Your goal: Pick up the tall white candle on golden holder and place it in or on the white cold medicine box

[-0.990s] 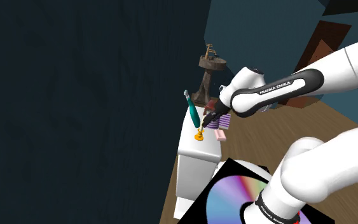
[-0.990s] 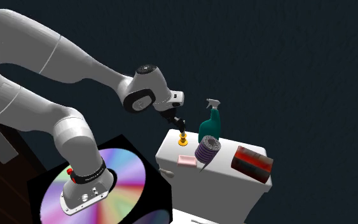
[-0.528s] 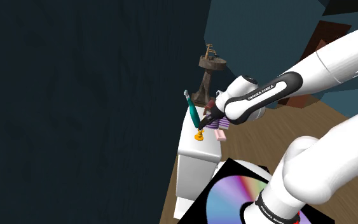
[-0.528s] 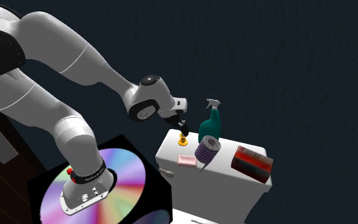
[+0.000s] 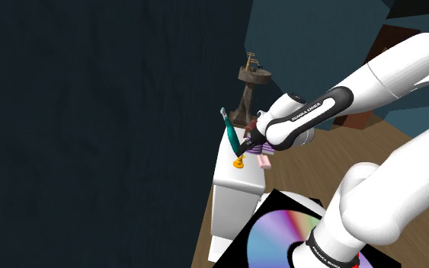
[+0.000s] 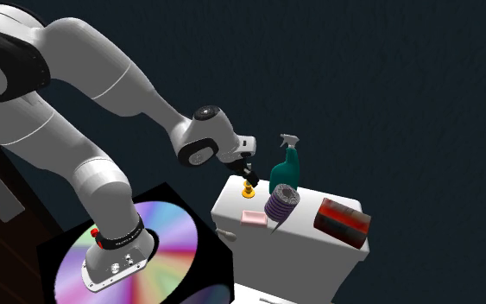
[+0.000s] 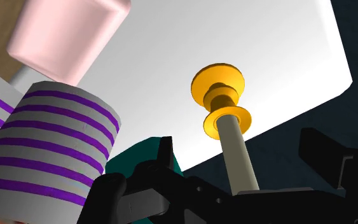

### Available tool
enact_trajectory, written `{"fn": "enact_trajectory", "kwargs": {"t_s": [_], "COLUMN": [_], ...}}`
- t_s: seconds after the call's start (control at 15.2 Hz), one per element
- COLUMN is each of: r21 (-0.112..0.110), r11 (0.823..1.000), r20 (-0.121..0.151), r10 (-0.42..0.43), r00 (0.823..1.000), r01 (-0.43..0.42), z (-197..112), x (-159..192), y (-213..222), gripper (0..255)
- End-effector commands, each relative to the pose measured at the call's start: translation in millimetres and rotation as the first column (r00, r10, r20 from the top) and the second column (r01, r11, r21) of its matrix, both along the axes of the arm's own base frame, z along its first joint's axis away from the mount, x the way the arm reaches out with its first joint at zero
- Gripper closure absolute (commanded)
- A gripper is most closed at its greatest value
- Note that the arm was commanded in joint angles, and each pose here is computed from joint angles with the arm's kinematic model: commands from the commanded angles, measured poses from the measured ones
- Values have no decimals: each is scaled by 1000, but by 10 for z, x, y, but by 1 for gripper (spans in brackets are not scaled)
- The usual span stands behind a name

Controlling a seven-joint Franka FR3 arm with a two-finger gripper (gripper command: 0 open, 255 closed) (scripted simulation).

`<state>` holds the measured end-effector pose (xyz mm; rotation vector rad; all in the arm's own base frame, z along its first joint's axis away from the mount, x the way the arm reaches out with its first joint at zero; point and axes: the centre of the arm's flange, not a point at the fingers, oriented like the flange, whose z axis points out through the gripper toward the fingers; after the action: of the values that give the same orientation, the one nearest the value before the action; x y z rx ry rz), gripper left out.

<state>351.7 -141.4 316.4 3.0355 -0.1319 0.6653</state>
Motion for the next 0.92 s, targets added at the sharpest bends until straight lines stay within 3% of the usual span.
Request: {"fn": "enact_trajectory", "kwargs": {"t_s": [0.0, 0.07, 0.66, 0.86], "r21": [0, 0, 0, 0], "r11": [1000, 1000, 1000, 1000], "r20": [0, 0, 0, 0], "r10": [0, 0, 0, 0], "r00": [1000, 1000, 1000, 1000], "r01": [0, 0, 0, 0], "z": [0, 0, -1, 158], "x": [0, 0, 0, 0], "y": [0, 0, 0, 0], "gripper": [0, 255, 255, 255]}}
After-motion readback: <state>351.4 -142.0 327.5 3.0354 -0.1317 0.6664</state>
